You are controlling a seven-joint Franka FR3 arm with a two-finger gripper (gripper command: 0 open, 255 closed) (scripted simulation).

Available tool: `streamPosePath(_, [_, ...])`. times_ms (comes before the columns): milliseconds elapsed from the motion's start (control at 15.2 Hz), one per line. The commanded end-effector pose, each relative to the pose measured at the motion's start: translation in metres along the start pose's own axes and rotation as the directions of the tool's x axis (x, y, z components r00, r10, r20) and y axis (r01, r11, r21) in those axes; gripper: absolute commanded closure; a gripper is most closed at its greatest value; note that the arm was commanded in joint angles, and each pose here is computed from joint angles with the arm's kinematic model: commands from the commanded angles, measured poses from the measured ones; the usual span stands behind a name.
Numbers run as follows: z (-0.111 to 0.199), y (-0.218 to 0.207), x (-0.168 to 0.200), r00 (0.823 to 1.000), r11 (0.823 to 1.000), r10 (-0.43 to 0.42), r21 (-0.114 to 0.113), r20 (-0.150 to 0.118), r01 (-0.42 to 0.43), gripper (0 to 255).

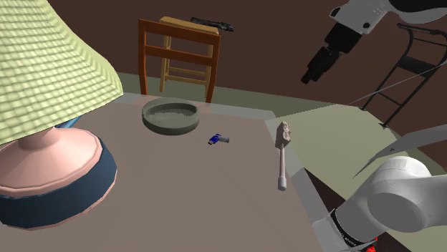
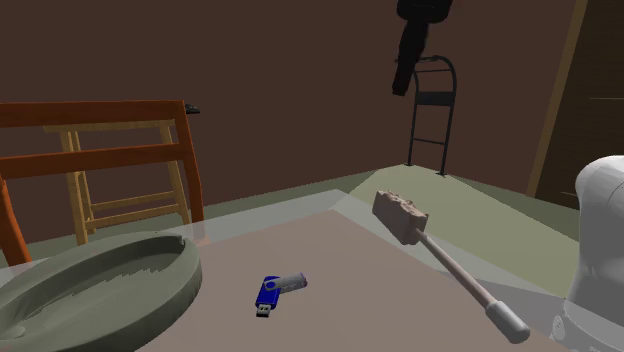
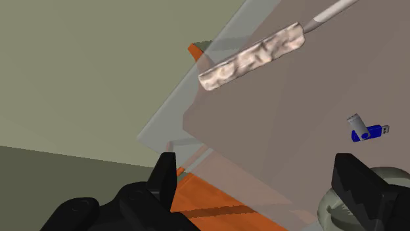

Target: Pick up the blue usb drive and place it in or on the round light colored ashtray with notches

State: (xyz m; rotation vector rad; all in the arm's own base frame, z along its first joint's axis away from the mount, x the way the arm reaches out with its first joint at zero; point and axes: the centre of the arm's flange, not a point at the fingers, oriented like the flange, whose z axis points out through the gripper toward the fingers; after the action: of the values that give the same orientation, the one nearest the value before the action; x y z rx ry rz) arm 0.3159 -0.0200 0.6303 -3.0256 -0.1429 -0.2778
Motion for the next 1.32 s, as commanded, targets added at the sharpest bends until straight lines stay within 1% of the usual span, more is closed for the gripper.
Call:
streamPosePath(0, [0.0, 0.0, 0.0, 1.0, 1.0, 0.0, 0.0, 0.0, 0.0, 0])
streamPosePath(594, [0.073, -0.091, 0.05, 0.996, 0.997, -0.065, -0.036, 0.069, 0.067, 0])
streamPosePath(1254, [0.162, -0.193, 0.092, 0.98, 0.987, -0.133, -0.071, 0.147, 0.144, 0])
